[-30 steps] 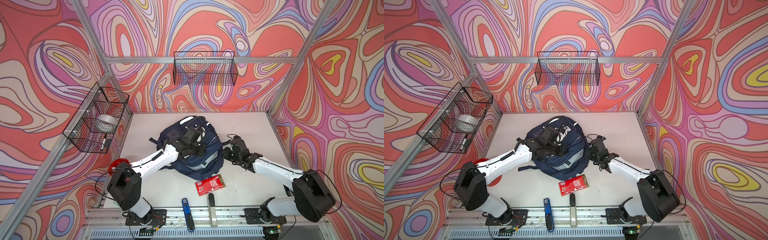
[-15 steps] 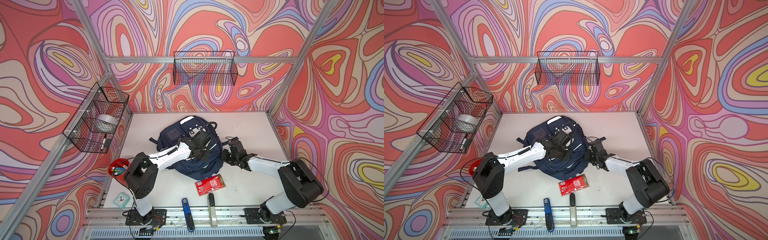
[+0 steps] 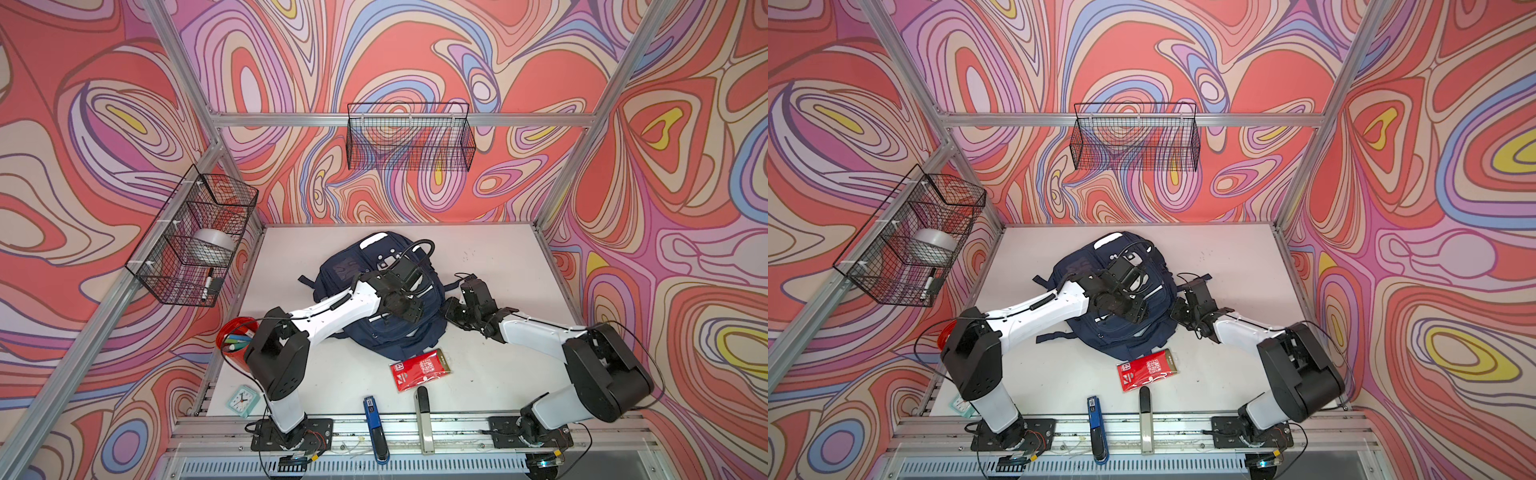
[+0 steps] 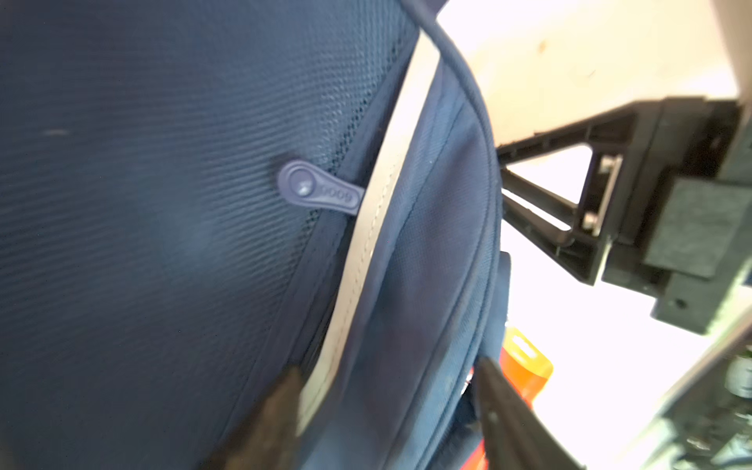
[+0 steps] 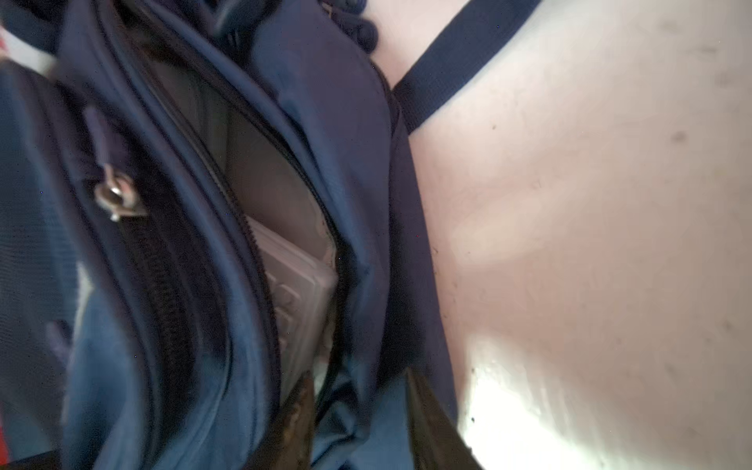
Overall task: Pack books, pencil case, and school supplies into a backpack
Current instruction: Close the student bag at the center of the table, then zip the student bag at the center of the table.
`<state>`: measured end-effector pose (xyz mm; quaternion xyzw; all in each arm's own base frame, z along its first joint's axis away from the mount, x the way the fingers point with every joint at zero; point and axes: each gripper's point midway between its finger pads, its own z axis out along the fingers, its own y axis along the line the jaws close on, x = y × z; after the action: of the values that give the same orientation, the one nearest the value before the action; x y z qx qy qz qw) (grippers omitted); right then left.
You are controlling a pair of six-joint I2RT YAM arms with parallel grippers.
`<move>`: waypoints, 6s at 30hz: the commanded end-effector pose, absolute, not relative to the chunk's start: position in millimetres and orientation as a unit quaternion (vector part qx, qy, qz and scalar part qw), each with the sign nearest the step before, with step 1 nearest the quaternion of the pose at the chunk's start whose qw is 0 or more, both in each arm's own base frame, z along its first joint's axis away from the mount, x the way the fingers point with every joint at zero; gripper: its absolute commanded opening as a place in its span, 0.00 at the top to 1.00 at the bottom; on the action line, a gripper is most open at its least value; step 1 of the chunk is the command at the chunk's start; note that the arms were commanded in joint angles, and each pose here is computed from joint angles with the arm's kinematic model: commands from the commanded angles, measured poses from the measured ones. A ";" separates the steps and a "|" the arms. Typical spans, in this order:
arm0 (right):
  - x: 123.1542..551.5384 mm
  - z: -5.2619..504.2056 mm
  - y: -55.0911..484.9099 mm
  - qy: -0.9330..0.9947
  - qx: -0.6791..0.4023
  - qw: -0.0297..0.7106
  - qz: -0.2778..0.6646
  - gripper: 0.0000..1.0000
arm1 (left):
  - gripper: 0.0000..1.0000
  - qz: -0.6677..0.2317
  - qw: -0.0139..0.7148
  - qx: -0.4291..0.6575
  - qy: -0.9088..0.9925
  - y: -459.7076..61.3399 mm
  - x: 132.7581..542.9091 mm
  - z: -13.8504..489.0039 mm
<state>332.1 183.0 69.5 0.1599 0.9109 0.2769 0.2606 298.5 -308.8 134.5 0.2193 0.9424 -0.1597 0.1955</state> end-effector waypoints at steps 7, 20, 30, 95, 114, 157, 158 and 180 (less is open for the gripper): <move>316.7 111.2 160.5 0.914 0.098 0.318 0.231 0.17 | 0.00 -0.280 0.279 0.081 0.915 -236.4 308.6 230.0; 303.7 157.7 225.4 0.892 -0.006 0.379 0.245 0.19 | 0.20 -0.284 0.308 -0.140 0.897 -125.6 323.5 161.0; 310.2 128.5 293.6 0.904 -0.062 0.333 0.259 0.54 | 0.35 -0.237 0.365 -0.185 0.881 -91.0 342.7 138.6; 330.4 128.5 254.1 0.916 0.004 0.367 0.160 0.38 | 0.39 -0.394 0.295 -0.184 0.851 -184.7 334.6 98.2; 299.2 148.4 382.2 0.881 -0.093 0.377 0.270 0.37 | 0.34 -0.346 0.293 -0.220 0.864 -169.2 356.9 95.1; 310.0 136.8 373.7 0.847 -0.117 0.450 0.258 0.37 | 1.00 -0.474 0.271 -0.211 0.811 -203.0 355.2 176.2; 313.0 137.3 374.6 0.848 -0.121 0.452 0.248 0.36 | 1.00 -0.474 0.268 -0.211 0.812 -203.5 354.5 174.6; 335.1 104.1 372.4 0.880 -0.154 0.438 0.104 0.83 | 1.00 -0.486 0.256 -0.227 0.804 -199.8 344.5 176.2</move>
<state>323.7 390.1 124.6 -0.1631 0.8665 0.1584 0.4444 350.2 -183.5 128.4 -0.2739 0.8277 -0.4266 0.2406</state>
